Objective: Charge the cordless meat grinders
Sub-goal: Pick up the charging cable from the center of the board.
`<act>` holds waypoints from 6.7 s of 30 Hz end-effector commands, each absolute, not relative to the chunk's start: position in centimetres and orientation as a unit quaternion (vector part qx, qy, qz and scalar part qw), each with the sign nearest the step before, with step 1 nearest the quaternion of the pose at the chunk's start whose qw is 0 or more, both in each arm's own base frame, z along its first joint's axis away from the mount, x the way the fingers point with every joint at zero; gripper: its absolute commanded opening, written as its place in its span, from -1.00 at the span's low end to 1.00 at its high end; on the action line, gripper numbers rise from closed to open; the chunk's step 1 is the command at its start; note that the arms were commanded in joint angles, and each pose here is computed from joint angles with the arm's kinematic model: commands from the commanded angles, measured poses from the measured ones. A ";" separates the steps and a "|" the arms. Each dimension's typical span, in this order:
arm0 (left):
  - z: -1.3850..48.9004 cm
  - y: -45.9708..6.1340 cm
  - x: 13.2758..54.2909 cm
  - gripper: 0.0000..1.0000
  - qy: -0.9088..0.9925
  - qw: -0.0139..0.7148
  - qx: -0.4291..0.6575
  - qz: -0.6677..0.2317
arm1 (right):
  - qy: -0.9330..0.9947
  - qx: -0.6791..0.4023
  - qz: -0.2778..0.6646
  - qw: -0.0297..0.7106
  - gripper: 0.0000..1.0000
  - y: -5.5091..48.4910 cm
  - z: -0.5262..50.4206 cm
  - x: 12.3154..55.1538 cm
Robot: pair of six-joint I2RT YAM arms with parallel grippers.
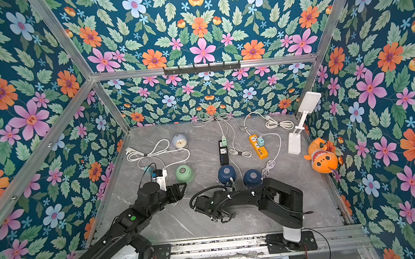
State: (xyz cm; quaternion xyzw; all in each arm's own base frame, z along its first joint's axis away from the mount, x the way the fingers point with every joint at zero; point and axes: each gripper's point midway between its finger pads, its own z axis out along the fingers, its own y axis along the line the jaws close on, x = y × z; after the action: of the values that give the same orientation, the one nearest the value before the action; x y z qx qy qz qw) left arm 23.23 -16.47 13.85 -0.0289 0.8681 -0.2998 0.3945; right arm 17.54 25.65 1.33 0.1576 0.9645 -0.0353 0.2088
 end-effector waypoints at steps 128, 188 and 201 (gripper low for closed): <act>21.1 -23.5 29.0 -1.00 0.811 0.206 -0.082 -0.542 | 0.877 -0.271 0.251 0.308 0.29 28.6 21.6 21.5; 21.8 -23.5 26.7 -1.00 0.795 0.184 -0.082 -0.572 | 0.843 -0.326 0.307 0.297 -0.62 40.3 22.8 27.7; 21.7 -22.6 27.3 0.17 0.806 0.209 -0.097 -0.545 | 0.854 -0.322 0.283 0.294 -1.00 39.5 22.0 28.1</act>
State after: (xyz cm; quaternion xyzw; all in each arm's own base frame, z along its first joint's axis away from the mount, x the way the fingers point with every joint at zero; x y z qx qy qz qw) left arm 27.30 -23.10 21.81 -0.0944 0.7974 -0.5619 0.1986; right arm 27.14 39.26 20.89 -0.3236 0.8629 0.2843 0.2641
